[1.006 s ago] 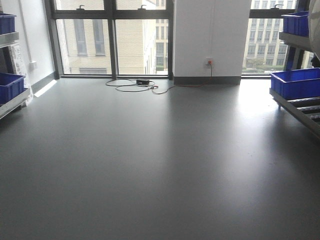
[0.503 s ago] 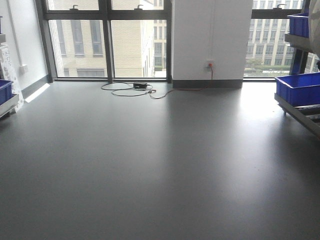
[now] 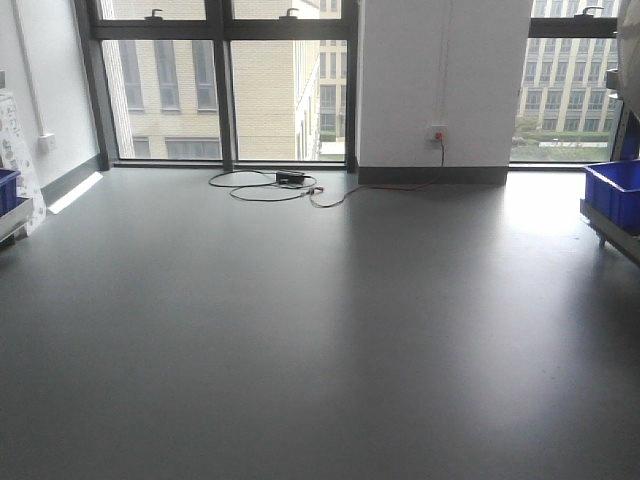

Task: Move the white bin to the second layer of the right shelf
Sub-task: 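Turn along the windows carrying the white bin in the right gripper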

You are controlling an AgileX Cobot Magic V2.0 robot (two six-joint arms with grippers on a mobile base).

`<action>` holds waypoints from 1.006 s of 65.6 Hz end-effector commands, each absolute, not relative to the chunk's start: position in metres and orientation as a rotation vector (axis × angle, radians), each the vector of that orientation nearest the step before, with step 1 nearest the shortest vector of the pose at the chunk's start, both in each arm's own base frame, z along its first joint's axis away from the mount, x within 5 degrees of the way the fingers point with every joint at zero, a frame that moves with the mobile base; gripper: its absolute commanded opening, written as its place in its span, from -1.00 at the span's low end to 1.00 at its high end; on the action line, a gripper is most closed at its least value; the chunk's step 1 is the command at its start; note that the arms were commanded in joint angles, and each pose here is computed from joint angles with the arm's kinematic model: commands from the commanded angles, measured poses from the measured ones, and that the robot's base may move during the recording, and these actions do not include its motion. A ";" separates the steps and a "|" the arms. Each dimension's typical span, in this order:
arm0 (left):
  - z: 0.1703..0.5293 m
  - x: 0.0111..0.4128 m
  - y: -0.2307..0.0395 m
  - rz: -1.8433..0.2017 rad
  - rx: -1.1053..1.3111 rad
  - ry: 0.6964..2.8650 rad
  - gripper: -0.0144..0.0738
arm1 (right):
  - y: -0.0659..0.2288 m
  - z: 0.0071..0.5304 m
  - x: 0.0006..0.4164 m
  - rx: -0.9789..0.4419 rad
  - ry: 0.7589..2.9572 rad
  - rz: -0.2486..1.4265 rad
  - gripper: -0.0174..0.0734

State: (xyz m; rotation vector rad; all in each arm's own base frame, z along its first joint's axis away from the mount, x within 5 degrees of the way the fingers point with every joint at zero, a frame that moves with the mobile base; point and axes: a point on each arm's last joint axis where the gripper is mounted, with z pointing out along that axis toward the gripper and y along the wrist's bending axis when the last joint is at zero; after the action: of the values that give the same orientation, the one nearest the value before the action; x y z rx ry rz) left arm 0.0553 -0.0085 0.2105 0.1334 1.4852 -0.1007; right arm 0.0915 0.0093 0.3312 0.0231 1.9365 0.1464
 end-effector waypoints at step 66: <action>0.208 0.055 -0.008 -0.110 0.115 1.420 -0.48 | 0.010 0.350 0.093 0.020 1.805 0.161 -0.56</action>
State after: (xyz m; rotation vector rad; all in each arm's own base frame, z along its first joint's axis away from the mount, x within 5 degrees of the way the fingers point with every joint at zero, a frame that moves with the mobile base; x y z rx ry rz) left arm 0.0553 -0.0085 0.2105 0.1334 1.4852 -0.1007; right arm 0.0915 0.0093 0.3312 0.0231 1.9365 0.1464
